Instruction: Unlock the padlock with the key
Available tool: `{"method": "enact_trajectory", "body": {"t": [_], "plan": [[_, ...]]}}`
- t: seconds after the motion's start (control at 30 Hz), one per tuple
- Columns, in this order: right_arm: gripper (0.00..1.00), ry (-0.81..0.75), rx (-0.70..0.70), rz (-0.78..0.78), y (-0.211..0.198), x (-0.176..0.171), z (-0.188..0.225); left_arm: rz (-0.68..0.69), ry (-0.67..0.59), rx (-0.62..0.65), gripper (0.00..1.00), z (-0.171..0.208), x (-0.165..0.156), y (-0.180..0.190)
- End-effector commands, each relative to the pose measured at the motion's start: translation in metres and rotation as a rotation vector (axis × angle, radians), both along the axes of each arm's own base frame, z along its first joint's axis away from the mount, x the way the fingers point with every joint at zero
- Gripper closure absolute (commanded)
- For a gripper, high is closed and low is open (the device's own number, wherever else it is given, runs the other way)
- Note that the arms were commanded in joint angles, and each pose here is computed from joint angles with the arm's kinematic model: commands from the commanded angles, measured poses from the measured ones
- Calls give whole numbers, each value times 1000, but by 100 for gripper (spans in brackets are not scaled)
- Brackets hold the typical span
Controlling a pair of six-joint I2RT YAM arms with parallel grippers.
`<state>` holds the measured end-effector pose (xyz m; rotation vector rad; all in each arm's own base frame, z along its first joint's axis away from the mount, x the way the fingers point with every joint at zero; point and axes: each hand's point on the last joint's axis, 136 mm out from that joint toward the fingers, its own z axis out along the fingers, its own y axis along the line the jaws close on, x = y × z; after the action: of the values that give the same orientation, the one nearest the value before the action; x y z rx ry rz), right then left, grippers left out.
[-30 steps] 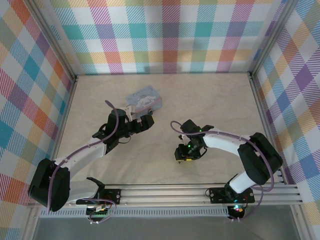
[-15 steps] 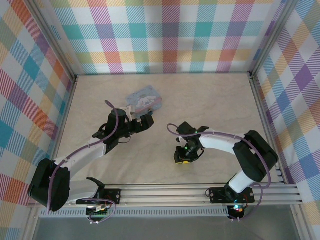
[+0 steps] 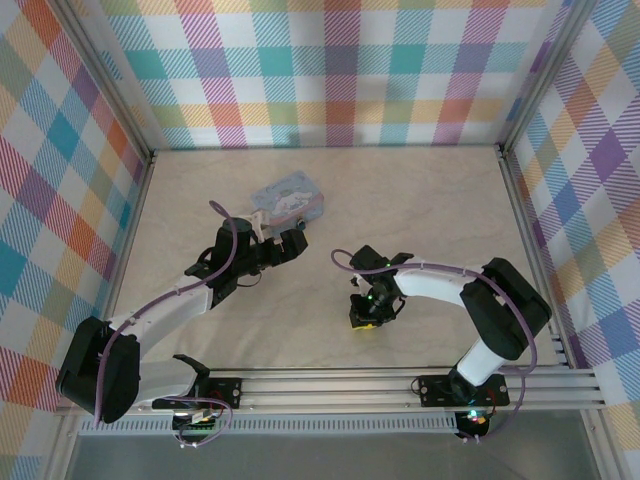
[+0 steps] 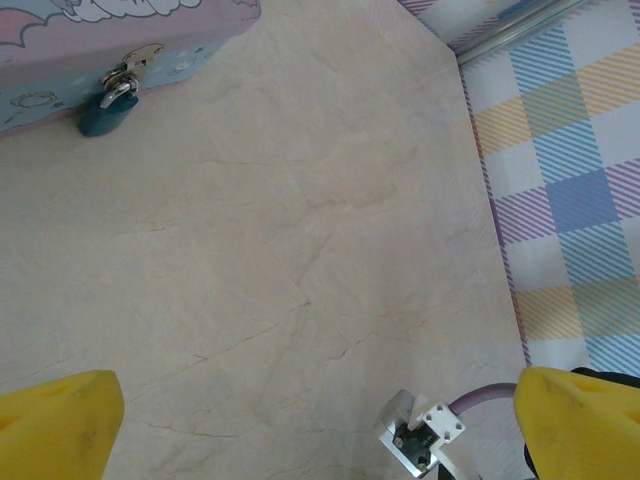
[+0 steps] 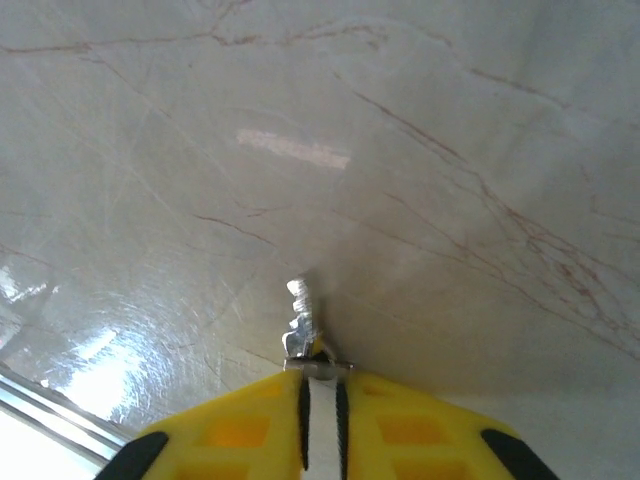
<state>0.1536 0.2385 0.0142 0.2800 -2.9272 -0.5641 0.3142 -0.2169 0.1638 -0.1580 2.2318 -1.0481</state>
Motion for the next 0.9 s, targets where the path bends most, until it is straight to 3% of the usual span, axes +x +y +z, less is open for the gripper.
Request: {"method": "enact_trajectory", "body": {"t": [0.0, 0.23, 0.5, 0.7, 0.87], "plan": [[88, -10, -20, -5, 0, 0, 2, -4, -23, -10, 0, 13, 1, -4], [100, -77, -9, -12, -1, 9, 15, 2, -29, 1, 0, 14, 1, -2], [100, -125, 21, -8, 3, 15, 27, 5, -33, 3, 0, 16, 0, -1], [74, -130, 15, 8, 6, 19, 26, 7, -31, 4, 0, 16, 0, -1], [63, -120, 10, 19, 10, 22, 24, 9, -27, 7, 0, 13, 0, 0]]}}
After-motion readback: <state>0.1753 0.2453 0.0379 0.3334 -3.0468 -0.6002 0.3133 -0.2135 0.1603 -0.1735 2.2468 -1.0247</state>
